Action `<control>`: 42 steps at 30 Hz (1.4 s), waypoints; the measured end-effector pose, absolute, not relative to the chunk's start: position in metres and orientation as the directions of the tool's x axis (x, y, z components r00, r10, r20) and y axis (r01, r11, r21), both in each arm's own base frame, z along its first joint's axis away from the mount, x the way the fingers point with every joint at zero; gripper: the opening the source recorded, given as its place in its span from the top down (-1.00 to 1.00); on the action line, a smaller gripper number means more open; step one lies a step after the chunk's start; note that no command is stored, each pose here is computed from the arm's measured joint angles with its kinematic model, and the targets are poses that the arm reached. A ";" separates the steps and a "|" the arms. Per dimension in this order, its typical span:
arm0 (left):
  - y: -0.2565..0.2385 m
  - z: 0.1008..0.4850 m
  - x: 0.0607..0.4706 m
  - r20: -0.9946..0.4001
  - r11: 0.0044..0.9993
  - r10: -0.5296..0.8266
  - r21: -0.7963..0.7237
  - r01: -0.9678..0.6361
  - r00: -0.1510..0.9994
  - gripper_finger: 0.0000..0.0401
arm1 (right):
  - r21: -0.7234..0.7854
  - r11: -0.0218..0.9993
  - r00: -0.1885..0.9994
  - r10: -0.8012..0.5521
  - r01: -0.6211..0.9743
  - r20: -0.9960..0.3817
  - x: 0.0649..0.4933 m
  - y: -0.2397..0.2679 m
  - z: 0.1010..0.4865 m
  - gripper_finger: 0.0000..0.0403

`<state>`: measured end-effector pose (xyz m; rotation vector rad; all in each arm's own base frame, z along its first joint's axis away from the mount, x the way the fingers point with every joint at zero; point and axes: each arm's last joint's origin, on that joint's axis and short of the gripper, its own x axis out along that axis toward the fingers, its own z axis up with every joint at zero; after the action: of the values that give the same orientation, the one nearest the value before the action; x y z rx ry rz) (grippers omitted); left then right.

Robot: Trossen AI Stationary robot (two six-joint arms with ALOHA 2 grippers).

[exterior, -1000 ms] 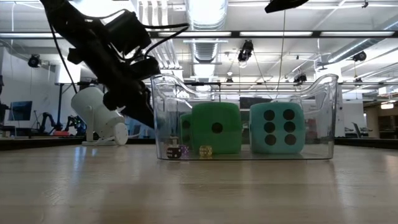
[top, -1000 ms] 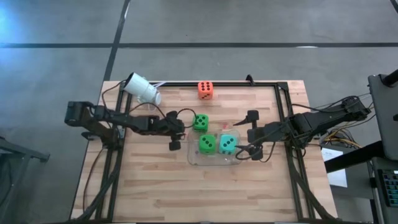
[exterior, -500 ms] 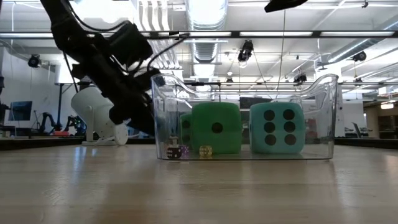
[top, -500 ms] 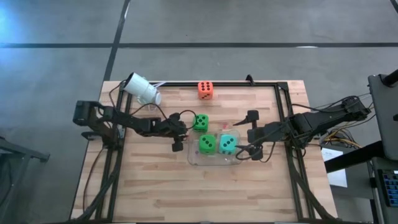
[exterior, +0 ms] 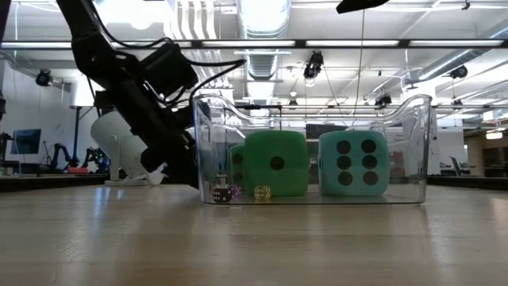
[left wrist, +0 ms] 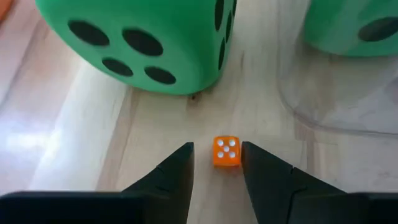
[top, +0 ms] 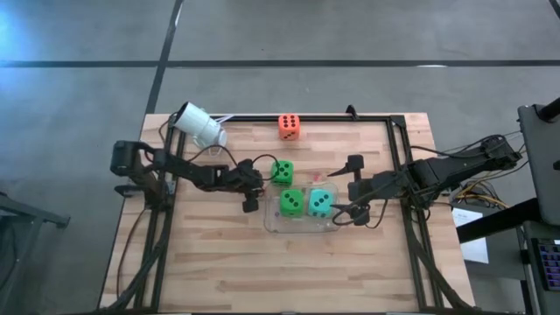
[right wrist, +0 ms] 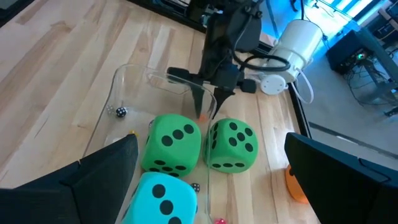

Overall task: Pick & Place Dice
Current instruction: Put the small orange die into the transparent bin

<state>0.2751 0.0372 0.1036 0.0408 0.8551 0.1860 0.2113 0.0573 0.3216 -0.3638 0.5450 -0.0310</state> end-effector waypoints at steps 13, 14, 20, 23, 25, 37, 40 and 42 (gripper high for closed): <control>0.037 0.099 0.278 -0.746 0.985 0.162 0.088 -0.145 0.646 0.45 | -0.355 0.932 0.857 -0.124 -0.072 -0.500 0.211 0.057 0.322 -0.99; 0.037 0.099 0.278 -0.746 0.986 0.160 0.087 -0.145 0.646 0.48 | -0.355 0.932 0.857 -0.124 -0.072 -0.500 0.211 0.057 0.322 -0.99; 0.037 0.098 0.277 -0.749 0.986 0.157 0.087 -0.139 0.644 0.68 | -0.355 0.932 0.857 -0.124 -0.072 -0.500 0.211 0.057 0.322 -0.99; 0.037 0.098 0.277 -0.749 0.986 0.157 0.087 -0.139 0.644 0.75 | -0.355 0.932 0.857 -0.124 -0.072 -0.500 0.211 0.057 0.322 -0.99; 0.036 0.099 0.277 -0.748 0.986 0.158 0.088 -0.139 0.645 0.75 | -0.355 0.932 0.857 -0.124 -0.072 -0.500 0.211 0.057 0.322 -0.99; 0.035 0.143 0.269 -0.720 0.985 0.170 0.094 -0.147 0.673 0.70 | -0.352 0.933 0.858 -0.124 -0.070 -0.499 0.211 0.057 0.322 -0.99; 0.035 0.161 0.262 -0.689 0.979 0.202 0.116 -0.169 0.696 0.69 | -0.352 0.933 0.857 -0.124 -0.070 -0.500 0.211 0.057 0.322 -0.99; 0.035 0.171 0.256 -0.677 0.972 0.234 0.140 -0.189 0.698 0.69 | -0.352 0.933 0.857 -0.124 -0.070 -0.500 0.211 0.057 0.322 -0.99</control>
<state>0.2560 0.0353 0.1713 0.0612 0.7626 0.2359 0.2114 0.0574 0.3218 -0.3706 0.5434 -0.0291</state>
